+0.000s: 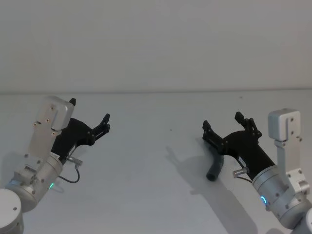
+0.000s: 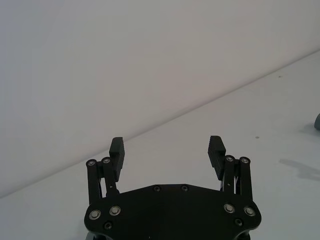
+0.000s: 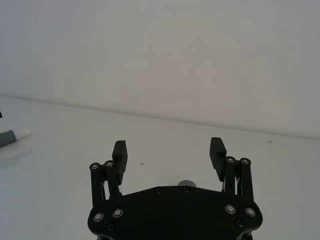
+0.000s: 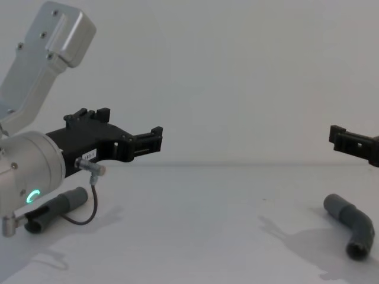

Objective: Use both hands to pick up one end of the pipe from the table, align the ends, and insert them.

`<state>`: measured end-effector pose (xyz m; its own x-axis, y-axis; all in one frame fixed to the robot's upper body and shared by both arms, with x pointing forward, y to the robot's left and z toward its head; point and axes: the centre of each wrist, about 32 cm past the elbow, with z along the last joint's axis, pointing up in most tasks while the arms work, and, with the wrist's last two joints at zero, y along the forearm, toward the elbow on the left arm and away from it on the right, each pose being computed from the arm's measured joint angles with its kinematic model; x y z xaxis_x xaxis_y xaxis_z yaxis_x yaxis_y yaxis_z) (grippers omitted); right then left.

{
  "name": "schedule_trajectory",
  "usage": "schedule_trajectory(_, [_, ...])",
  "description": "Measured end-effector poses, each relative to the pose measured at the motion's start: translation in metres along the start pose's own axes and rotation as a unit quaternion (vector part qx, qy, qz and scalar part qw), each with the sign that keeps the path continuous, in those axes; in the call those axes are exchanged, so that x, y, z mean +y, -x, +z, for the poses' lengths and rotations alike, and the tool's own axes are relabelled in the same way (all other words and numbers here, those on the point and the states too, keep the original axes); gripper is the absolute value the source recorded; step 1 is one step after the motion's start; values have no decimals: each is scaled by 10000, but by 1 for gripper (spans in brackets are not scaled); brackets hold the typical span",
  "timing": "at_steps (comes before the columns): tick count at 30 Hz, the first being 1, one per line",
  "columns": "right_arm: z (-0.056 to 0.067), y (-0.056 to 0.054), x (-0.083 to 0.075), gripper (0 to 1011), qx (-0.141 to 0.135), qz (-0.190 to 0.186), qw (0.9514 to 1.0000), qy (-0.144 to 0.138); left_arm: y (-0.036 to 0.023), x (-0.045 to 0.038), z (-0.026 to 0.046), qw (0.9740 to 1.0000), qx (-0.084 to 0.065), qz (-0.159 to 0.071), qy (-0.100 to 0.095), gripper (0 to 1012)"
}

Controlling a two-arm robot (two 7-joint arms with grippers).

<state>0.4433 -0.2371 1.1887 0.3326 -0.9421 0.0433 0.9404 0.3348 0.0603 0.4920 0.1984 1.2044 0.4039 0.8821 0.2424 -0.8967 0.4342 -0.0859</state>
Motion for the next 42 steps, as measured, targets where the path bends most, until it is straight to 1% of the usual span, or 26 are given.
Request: schedule_trajectory(42, [0, 0, 0, 1003, 0, 0, 10000, 0, 0, 0, 0, 10000, 0, 0, 0, 1001])
